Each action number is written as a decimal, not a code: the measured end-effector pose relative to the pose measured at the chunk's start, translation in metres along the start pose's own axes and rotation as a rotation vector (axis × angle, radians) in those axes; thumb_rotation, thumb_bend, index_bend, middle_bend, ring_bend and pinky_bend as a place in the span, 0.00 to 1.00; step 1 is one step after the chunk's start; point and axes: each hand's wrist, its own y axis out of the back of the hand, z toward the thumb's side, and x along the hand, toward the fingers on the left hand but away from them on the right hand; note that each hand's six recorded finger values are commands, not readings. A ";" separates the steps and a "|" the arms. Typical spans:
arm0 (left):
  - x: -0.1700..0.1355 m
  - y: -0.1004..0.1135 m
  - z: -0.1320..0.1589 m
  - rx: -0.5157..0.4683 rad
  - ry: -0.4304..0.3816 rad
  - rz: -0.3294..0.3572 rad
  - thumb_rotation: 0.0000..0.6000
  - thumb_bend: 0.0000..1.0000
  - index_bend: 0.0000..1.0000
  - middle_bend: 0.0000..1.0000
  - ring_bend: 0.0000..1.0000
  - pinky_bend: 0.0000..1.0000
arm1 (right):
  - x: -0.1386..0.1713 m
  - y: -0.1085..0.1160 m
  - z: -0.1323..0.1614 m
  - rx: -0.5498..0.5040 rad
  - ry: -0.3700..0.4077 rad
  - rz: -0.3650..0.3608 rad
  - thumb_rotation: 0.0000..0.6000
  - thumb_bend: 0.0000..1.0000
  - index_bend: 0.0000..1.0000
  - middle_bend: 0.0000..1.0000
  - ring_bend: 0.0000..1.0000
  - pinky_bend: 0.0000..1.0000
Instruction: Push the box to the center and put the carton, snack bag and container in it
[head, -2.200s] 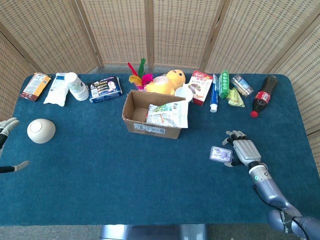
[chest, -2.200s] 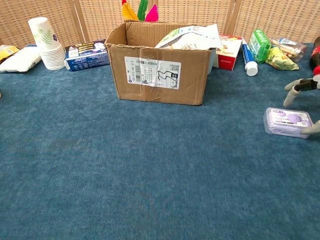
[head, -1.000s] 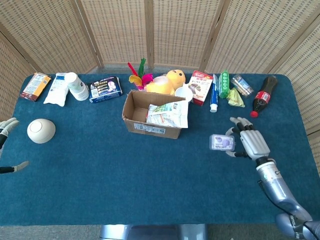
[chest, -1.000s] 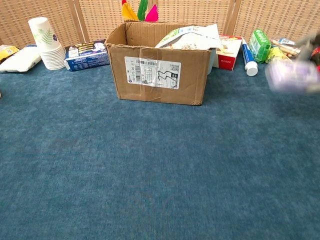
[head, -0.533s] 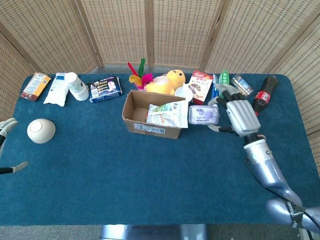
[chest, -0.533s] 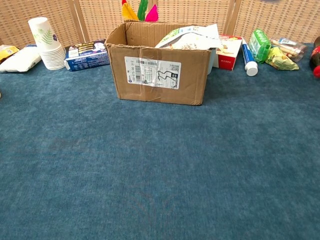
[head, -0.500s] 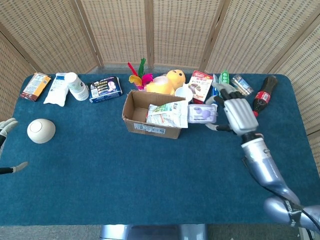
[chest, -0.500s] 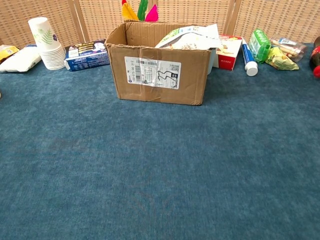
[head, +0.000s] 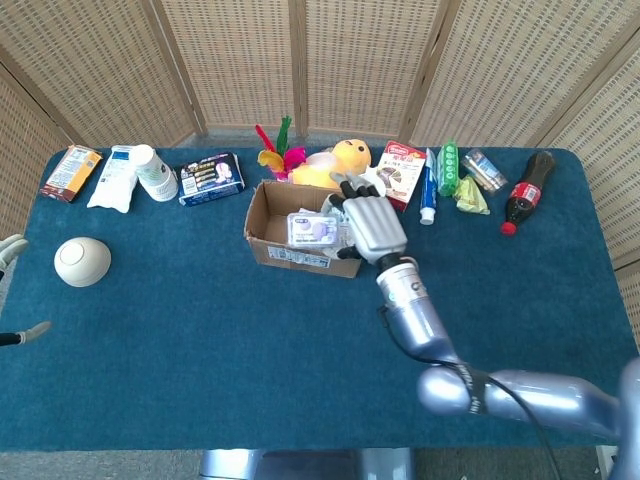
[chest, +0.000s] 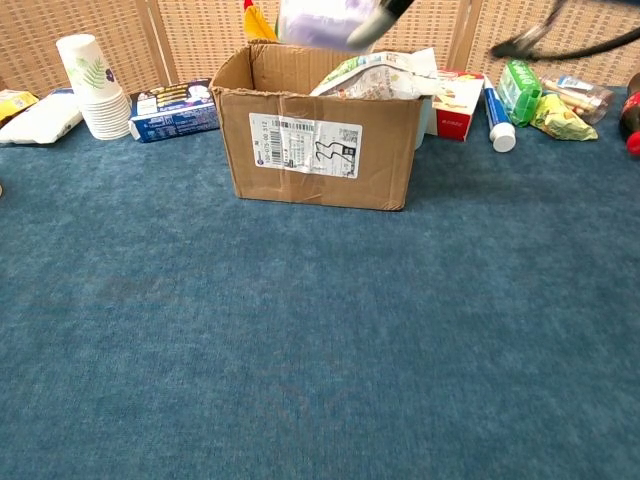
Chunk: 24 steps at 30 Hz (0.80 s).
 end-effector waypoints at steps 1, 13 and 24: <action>0.001 0.000 -0.002 0.000 0.006 -0.004 1.00 0.16 0.00 0.00 0.00 0.07 | -0.003 -0.004 0.002 0.006 -0.009 -0.001 1.00 0.42 0.52 0.00 0.00 0.16; 0.007 -0.001 -0.009 -0.006 0.029 -0.011 1.00 0.16 0.00 0.00 0.00 0.07 | -0.036 -0.026 0.005 0.036 -0.113 -0.038 1.00 0.02 0.00 0.00 0.00 0.16; 0.004 0.001 -0.005 -0.003 0.014 -0.002 1.00 0.16 0.00 0.00 0.00 0.07 | -0.020 0.002 0.003 -0.043 -0.096 -0.060 1.00 0.00 0.00 0.00 0.00 0.15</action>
